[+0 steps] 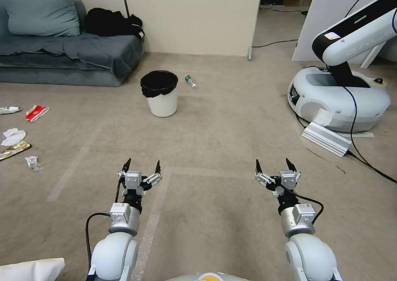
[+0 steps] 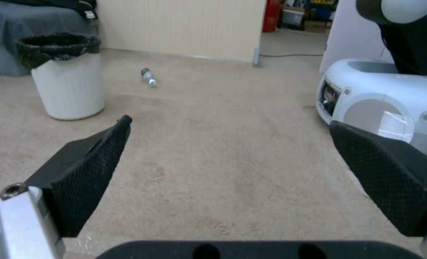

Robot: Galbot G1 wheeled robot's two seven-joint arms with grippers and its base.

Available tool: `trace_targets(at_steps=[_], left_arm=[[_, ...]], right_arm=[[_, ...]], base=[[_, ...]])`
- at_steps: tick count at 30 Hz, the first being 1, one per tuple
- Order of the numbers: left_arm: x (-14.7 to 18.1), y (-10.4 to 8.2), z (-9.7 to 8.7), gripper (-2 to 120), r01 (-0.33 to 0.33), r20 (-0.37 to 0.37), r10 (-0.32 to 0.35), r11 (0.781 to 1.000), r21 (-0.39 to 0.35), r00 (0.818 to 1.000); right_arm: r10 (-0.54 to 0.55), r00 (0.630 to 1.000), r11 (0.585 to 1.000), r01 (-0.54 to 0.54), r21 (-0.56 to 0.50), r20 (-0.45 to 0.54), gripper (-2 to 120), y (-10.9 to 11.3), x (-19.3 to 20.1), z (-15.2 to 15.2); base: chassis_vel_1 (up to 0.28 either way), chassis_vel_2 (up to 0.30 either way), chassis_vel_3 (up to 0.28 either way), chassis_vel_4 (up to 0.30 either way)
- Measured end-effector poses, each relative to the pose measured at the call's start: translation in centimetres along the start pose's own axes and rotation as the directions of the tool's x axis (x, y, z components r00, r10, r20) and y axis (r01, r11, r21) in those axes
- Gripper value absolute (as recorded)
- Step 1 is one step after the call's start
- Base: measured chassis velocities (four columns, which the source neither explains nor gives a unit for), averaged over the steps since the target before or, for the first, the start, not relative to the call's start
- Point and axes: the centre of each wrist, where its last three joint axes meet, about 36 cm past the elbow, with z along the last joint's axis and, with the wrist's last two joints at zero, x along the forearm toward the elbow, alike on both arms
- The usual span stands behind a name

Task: Pick up the trash bin, then pick up the garbage from the floor and place it into the trash bin.

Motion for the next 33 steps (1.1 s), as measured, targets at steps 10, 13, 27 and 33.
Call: trace_targets(at_steps=[10, 13, 27, 33], left_arm=[[0.0, 0.0, 0.0, 100, 0.000, 0.000, 0.000, 1.000, 0.000, 1.000], [0.1, 0.0, -0.1, 100, 0.000, 0.001, 0.000, 1.000, -0.002, 1.000], [9.1, -2.6, -8.1, 100, 0.163, -0.097, -0.181, 0.972, -0.170, 0.979], [10.9, -2.9, -10.4, 100, 0.213, -0.115, -0.241, 0.953, -0.213, 0.964]], right_arm=[[0.000, 1.000, 1.000, 0.000, 0.000, 0.000, 100, 0.0, 0.0, 0.0], [0.000, 1.000, 1.000, 0.000, -0.001, -0.002, 100, 0.1, 0.3, -0.1], [0.048, 0.999, 0.999, -0.048, -0.009, 0.010, 100, 2.3, 10.6, -8.2], [0.050, 0.999, 0.999, -0.050, -0.008, 0.009, 100, 2.3, 10.8, -8.4]], base=[[0.000, 0.000, 0.000, 0.000], [0.000, 0.000, 0.000, 0.000], [0.000, 0.000, 0.000, 0.000], [0.000, 0.000, 0.000, 0.000]])
